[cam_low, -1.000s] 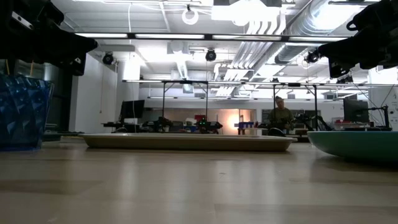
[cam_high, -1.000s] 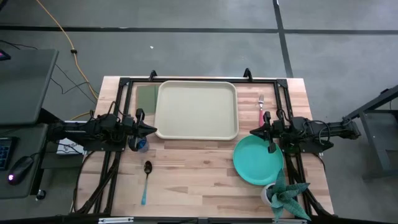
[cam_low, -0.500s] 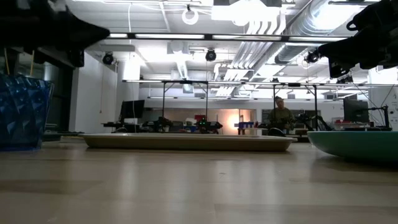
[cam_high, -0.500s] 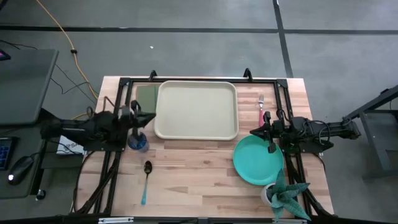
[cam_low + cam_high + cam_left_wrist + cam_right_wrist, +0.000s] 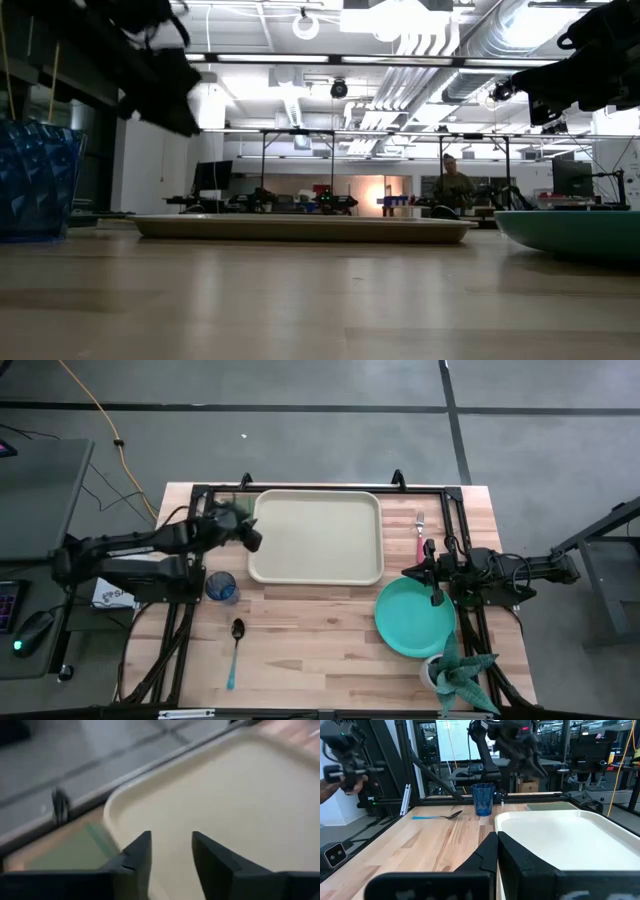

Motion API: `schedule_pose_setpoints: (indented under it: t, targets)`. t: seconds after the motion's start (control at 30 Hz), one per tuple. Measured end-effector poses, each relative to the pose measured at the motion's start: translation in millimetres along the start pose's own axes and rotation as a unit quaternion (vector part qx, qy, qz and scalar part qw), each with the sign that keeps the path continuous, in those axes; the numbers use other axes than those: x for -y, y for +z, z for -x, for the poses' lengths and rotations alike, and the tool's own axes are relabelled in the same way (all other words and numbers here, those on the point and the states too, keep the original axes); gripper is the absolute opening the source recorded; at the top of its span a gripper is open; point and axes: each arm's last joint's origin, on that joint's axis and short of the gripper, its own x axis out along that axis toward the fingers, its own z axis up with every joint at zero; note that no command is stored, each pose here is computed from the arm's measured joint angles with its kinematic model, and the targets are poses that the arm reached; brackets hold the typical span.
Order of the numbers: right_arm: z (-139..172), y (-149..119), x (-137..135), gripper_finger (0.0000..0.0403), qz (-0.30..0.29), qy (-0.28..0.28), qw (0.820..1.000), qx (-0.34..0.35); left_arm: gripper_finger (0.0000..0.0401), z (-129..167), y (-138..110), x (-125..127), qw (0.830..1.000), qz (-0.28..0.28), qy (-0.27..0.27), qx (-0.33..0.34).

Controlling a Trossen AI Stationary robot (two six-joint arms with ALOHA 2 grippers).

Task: Pick and place plate/cup/fork/spoon on tray
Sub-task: Prepare the gray tray

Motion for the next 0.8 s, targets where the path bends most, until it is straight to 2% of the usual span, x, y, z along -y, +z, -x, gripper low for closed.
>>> schedule_pose_setpoints:
  t: [0.13, 0.27, 0.8]
  targets:
    - [0.0, 0.1, 0.0, 0.0, 0.0, 0.0, 1.0, 0.0, 0.0164, -22.9, -5.7, -4.3, 0.997, 0.052, 0.004, -0.064]
    - [0.0, 0.0, 0.0, 0.0, 0.0, 0.0, 1.0, 0.0, 0.0184, -42.8, -12.3, -8.7, 0.991, 0.081, 0.043, -0.102]
    - [0.0, 0.1, 0.0, 0.0, 0.0, 0.0, 1.0, 0.0, 0.0188, -98.2, -32.8, -17.4, 0.971, 0.142, 0.101, -0.166]
